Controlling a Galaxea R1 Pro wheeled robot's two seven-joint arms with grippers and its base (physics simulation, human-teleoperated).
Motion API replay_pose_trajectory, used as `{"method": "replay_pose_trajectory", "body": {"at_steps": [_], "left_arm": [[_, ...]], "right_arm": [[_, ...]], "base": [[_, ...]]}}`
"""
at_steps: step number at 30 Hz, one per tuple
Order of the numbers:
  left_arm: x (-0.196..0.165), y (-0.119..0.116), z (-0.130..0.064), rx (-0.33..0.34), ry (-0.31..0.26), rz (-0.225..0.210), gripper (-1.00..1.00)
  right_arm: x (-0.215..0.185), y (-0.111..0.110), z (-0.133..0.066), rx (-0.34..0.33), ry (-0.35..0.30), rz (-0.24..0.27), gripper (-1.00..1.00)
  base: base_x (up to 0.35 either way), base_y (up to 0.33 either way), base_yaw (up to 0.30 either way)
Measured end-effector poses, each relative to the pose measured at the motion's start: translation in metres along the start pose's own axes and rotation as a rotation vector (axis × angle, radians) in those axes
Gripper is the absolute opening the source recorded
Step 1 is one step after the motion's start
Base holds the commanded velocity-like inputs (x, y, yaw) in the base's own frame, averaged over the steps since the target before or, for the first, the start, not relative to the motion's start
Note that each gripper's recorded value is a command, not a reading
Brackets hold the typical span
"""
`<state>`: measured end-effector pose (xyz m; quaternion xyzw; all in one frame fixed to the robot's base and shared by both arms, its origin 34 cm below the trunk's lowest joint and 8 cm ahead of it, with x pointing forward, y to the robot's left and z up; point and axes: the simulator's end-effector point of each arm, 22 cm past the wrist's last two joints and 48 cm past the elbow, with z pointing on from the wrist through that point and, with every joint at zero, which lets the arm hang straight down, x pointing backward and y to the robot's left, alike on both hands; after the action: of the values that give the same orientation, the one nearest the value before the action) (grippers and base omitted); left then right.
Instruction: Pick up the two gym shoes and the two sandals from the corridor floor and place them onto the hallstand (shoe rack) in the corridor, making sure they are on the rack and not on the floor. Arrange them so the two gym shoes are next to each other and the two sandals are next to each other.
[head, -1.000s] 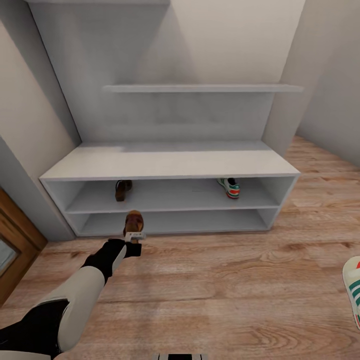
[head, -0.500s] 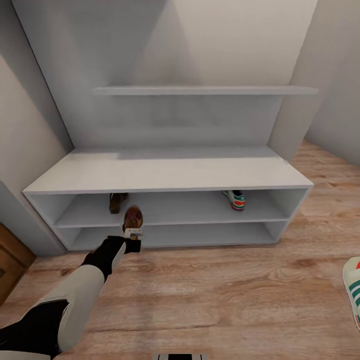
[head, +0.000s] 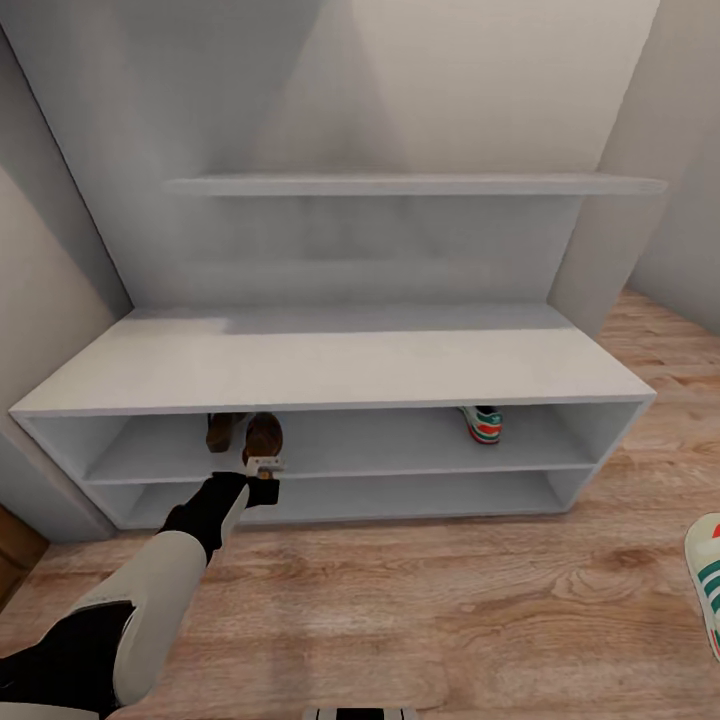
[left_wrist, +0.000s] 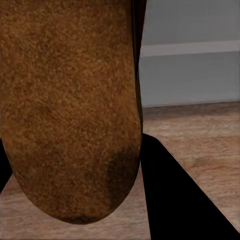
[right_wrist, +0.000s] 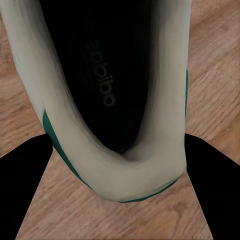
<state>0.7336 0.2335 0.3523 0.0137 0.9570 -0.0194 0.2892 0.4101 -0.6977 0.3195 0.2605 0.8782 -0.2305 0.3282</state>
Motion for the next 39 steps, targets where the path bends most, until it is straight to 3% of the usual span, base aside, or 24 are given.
{"method": "replay_pose_trajectory", "body": {"at_steps": [39], "left_arm": [[0.0043, 0.0015, 0.0009, 0.002, 0.003, -0.008, -1.0]], "right_arm": [[0.0, -0.0003, -0.0001, 0.001, 0.0, 0.0, -1.0]], "base": [[0.116, 0.036, 0.0]]}}
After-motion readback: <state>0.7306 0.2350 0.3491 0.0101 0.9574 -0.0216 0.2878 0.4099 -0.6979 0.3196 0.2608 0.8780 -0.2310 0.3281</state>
